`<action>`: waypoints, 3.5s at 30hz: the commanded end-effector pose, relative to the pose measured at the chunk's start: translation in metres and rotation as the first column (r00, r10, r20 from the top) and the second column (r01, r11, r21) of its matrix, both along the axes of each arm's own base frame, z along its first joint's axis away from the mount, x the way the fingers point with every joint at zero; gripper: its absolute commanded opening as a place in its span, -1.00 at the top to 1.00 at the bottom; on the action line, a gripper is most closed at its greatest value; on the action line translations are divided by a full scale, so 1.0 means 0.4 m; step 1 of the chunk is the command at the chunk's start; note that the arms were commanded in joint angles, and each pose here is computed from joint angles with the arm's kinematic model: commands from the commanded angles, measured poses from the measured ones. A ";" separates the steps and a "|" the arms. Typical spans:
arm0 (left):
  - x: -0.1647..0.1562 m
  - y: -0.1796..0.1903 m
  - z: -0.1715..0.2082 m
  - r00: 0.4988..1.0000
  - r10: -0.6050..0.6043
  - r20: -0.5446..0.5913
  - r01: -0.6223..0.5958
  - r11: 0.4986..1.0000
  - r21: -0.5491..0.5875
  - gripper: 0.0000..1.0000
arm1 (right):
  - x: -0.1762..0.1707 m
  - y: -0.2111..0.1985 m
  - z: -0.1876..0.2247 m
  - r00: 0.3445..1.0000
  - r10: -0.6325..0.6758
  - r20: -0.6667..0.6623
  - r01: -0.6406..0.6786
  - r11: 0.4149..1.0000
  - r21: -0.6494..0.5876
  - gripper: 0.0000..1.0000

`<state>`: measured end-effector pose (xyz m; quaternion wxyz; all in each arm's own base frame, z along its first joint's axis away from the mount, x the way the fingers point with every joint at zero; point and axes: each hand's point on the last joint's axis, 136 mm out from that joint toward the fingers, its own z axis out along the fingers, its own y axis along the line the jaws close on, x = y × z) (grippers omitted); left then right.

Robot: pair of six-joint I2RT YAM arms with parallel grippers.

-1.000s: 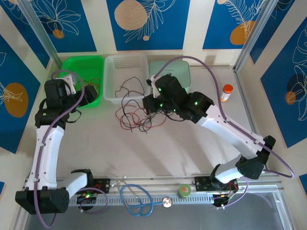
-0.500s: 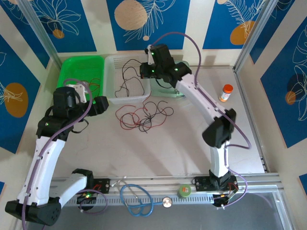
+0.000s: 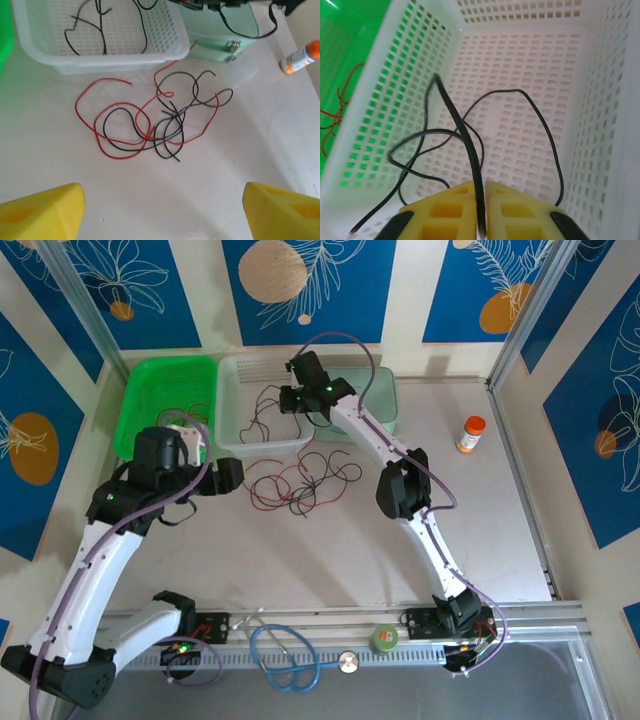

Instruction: Untangle the cables

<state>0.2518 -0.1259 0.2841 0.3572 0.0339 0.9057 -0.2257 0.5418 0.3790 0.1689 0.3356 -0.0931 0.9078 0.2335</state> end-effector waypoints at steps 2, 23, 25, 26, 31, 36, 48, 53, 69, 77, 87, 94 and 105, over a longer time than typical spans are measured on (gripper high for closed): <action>0.000 -0.036 -0.078 0.995 -0.065 -0.078 0.070 0.995 0.066 -0.60 | 0.004 0.001 0.032 1.000 0.004 0.008 -0.005 1.000 0.030 0.59; 0.311 -0.231 -0.395 0.950 -0.237 -0.205 0.276 0.943 0.188 -0.27 | -0.287 -0.209 0.250 0.995 -0.045 0.088 0.036 0.994 0.103 0.29; 0.312 -0.261 -0.405 0.938 -0.287 -0.195 0.318 0.935 0.157 -0.22 | -0.332 -0.257 0.247 0.993 -0.069 0.093 0.060 0.993 0.097 0.28; 0.309 -0.279 -0.409 0.931 -0.315 -0.186 0.344 0.927 0.151 -0.21 | -0.354 -0.281 0.244 0.992 -0.082 0.093 0.073 0.993 0.091 0.29; 0.290 -0.375 -0.408 0.888 -0.432 -0.160 0.455 0.877 0.154 -0.19 | -0.453 -0.387 0.215 0.986 -0.145 0.076 0.139 0.987 0.076 0.29; 0.310 -0.459 -0.425 0.877 -0.452 -0.163 0.473 0.873 0.120 -0.18 | -0.532 -0.476 0.171 0.975 -0.218 0.044 0.215 0.974 0.072 0.29; 0.461 -0.527 -0.491 0.946 -0.303 -0.112 0.315 0.944 0.101 -0.13 | -0.667 -0.629 0.145 0.943 -0.331 0.027 0.329 0.943 0.058 0.30; 0.479 -0.541 -0.515 0.953 -0.283 -0.109 0.292 0.954 0.075 -0.09 | -0.700 -0.663 0.149 0.934 -0.355 0.027 0.352 0.933 0.073 0.29; 0.472 -0.546 -0.532 0.954 -0.270 -0.126 0.278 0.959 0.051 0.39 | -0.739 -0.682 0.196 0.932 -0.360 0.040 0.353 0.928 0.117 0.29; 0.451 -0.558 -0.561 0.950 -0.275 -0.149 0.288 0.954 0.081 0.27 | -0.761 -0.695 0.215 0.927 -0.369 0.058 0.359 0.923 0.137 0.29; 0.439 -0.558 -0.514 0.957 -0.270 -0.105 0.282 0.951 0.126 1.00 | -0.786 -0.721 0.235 0.917 -0.390 0.084 0.375 0.915 0.145 0.28; 0.373 -0.552 -0.343 0.946 -0.324 -0.019 0.324 0.937 0.132 1.00 | -0.793 -0.720 0.249 0.919 -0.385 0.090 0.367 0.916 0.163 0.28; 0.151 -0.483 -0.038 0.903 -0.418 0.097 0.409 0.908 0.093 1.00 | -0.798 -0.670 0.210 0.939 -0.344 -0.007 0.335 0.910 0.244 0.29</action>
